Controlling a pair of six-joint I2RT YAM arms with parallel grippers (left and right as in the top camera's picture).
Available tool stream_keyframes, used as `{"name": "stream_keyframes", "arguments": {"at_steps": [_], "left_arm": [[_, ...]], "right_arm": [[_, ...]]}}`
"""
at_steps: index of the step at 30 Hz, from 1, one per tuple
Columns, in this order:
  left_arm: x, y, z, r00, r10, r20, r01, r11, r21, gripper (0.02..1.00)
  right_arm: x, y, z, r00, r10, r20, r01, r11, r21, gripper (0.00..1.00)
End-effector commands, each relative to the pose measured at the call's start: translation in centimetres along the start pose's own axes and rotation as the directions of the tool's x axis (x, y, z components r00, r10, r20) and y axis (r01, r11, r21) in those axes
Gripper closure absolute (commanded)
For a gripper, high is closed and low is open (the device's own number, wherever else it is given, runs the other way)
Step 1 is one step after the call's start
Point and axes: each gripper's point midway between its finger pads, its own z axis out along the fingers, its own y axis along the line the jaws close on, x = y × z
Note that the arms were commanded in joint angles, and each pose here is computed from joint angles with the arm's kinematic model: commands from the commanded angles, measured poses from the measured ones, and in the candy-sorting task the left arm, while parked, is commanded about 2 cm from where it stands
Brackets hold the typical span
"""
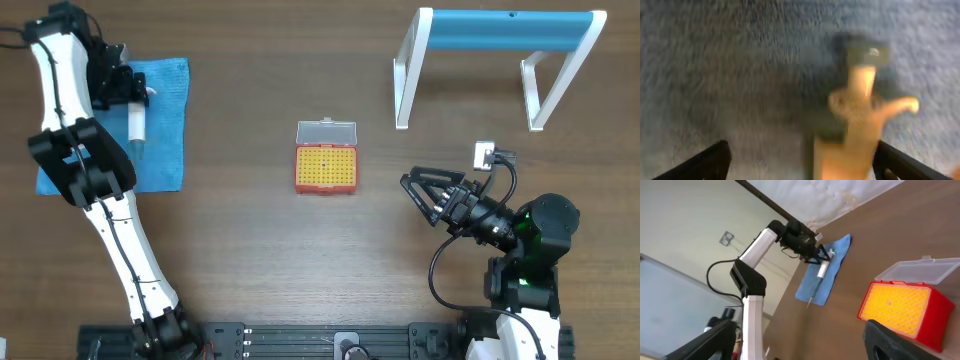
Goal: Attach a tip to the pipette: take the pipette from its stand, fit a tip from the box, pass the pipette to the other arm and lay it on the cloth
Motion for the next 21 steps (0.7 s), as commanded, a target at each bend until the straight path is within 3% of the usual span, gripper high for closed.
{"name": "stream_keyframes", "arguments": {"at_steps": [1, 4, 7, 10, 12, 15, 18, 21], "left_arm": [[-0.8, -2.2, -13.8, 0.973, 0.027, 0.228, -0.027, 1.000, -0.003, 0.112], [2.1, -3.9, -21.0, 0.955, 0.006, 0.297, -0.008, 1.000, 0.007, 0.112], [5.1, -7.6, -30.6, 0.872, 0.025, 0.488, -0.033, 0.999, 0.007, 0.112], [10.7, -13.0, -35.7, 0.823, 0.118, 0.555, -0.132, 0.991, -0.015, 0.112], [17.0, -16.7, -34.9, 0.849, 0.184, 0.494, -0.215, 0.977, 0.005, 0.110], [24.5, -19.7, -30.6, 0.875, 0.126, 0.467, -0.188, 0.978, 0.089, 0.110], [27.7, -19.3, -25.5, 0.790, -0.088, 0.606, -0.032, 0.982, 0.185, 0.112], [28.0, -18.6, -19.6, 0.661, -0.119, 0.740, -0.055, 0.977, 0.207, 0.110]], "right_arm": [[-0.1, 0.2, 0.1, 1.000, -0.020, 0.005, 0.020, 1.000, 0.000, 0.178], [-0.2, 0.2, 0.0, 0.999, -0.054, 0.009, 0.054, 0.999, 0.002, 0.178], [-0.8, -0.1, -0.4, 0.994, -0.105, 0.030, 0.104, 0.994, 0.017, 0.178], [-1.2, -0.4, -0.8, 0.986, -0.163, 0.045, 0.162, 0.986, 0.036, 0.178], [-1.2, -0.4, -1.2, 0.981, -0.189, 0.041, 0.188, 0.982, 0.030, 0.178], [-1.4, -1.5, -1.8, 0.989, -0.134, 0.054, 0.131, 0.989, 0.064, 0.178], [-2.0, -1.7, -2.6, 0.977, -0.200, 0.073, 0.194, 0.978, 0.082, 0.176], [-3.2, -2.6, -4.0, 0.956, -0.272, 0.113, 0.255, 0.957, 0.140, 0.176]]}}
